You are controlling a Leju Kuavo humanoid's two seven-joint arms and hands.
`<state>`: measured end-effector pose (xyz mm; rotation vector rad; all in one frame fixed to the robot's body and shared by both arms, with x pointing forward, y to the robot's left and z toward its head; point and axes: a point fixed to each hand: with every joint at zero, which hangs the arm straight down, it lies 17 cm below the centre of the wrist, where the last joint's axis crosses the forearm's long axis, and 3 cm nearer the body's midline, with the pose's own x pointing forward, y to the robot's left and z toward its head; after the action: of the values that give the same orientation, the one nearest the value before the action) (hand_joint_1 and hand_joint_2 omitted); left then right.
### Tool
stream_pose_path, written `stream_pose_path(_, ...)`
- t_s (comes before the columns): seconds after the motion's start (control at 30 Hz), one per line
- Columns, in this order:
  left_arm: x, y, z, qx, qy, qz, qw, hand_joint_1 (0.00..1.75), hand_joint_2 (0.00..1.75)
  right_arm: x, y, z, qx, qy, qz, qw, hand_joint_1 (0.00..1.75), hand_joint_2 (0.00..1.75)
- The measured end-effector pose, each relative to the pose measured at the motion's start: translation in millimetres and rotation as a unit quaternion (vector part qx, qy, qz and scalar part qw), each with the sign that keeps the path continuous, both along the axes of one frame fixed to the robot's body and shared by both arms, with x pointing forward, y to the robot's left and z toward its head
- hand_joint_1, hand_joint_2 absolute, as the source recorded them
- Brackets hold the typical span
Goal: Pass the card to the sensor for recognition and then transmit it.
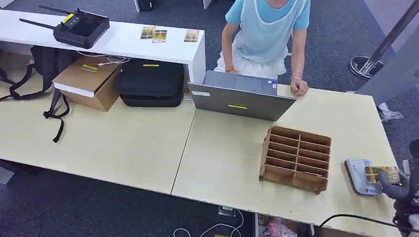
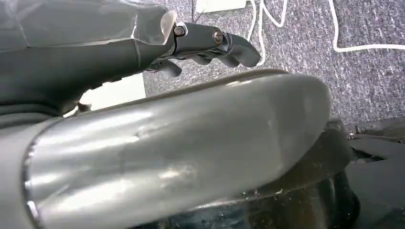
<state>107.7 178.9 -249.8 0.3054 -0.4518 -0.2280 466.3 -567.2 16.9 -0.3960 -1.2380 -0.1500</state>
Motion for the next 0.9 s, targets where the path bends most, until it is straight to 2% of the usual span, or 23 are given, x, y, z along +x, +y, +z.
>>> stream_pose_path(0.9,0.4,-0.6,0.3,-0.001,-0.001,0.002,1.0,0.0,0.0,5.6,1.2,-5.7,-0.055,0.046,0.0,0.997,1.75,1.75)
